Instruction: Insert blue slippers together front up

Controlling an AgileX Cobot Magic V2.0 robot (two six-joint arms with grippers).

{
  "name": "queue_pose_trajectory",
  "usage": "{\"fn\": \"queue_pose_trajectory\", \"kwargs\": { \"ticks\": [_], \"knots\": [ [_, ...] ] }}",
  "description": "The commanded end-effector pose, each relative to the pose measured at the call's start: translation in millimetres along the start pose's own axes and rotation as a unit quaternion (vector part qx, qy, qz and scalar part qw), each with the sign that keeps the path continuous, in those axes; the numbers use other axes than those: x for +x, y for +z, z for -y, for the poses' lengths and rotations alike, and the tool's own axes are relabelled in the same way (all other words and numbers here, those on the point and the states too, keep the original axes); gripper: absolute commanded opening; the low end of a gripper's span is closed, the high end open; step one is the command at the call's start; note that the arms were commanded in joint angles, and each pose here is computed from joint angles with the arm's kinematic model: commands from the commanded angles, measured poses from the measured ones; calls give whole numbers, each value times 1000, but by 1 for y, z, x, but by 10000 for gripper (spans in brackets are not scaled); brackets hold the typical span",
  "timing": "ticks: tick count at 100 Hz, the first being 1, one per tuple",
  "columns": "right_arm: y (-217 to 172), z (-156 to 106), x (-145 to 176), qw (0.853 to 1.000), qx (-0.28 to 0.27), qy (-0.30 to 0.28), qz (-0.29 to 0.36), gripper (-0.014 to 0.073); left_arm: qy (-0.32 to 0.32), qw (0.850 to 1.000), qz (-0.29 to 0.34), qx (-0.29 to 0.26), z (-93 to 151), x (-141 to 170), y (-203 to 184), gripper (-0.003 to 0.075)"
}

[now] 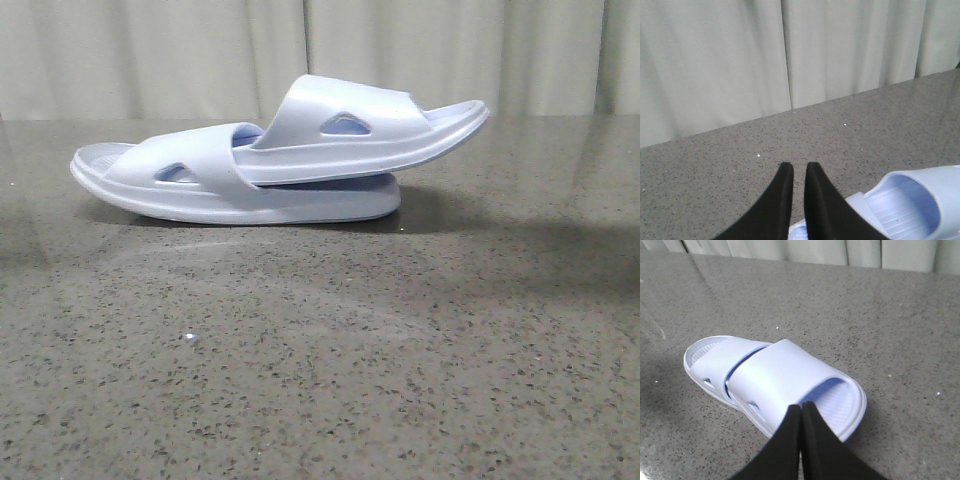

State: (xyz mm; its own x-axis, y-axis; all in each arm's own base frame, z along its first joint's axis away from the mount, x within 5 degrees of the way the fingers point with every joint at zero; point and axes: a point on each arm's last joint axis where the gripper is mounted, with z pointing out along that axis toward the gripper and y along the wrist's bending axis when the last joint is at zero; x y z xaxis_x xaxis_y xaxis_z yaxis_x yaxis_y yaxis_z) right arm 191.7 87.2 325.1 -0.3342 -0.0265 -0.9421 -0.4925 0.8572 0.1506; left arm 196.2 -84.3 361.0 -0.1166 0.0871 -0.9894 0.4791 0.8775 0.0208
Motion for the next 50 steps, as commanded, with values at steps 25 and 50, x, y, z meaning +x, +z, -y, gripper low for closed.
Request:
{"fn": "queue_pose_trajectory", "kwargs": {
  "ticks": [25,50],
  "knots": [
    [-57,-3,75,996,55,-8,68,-84,-40,998,25,-44,5,38,-50,15],
    [-82,6,106,990,81,14,115,-84,-57,995,45,-66,6,80,-89,15]
  ]
}}
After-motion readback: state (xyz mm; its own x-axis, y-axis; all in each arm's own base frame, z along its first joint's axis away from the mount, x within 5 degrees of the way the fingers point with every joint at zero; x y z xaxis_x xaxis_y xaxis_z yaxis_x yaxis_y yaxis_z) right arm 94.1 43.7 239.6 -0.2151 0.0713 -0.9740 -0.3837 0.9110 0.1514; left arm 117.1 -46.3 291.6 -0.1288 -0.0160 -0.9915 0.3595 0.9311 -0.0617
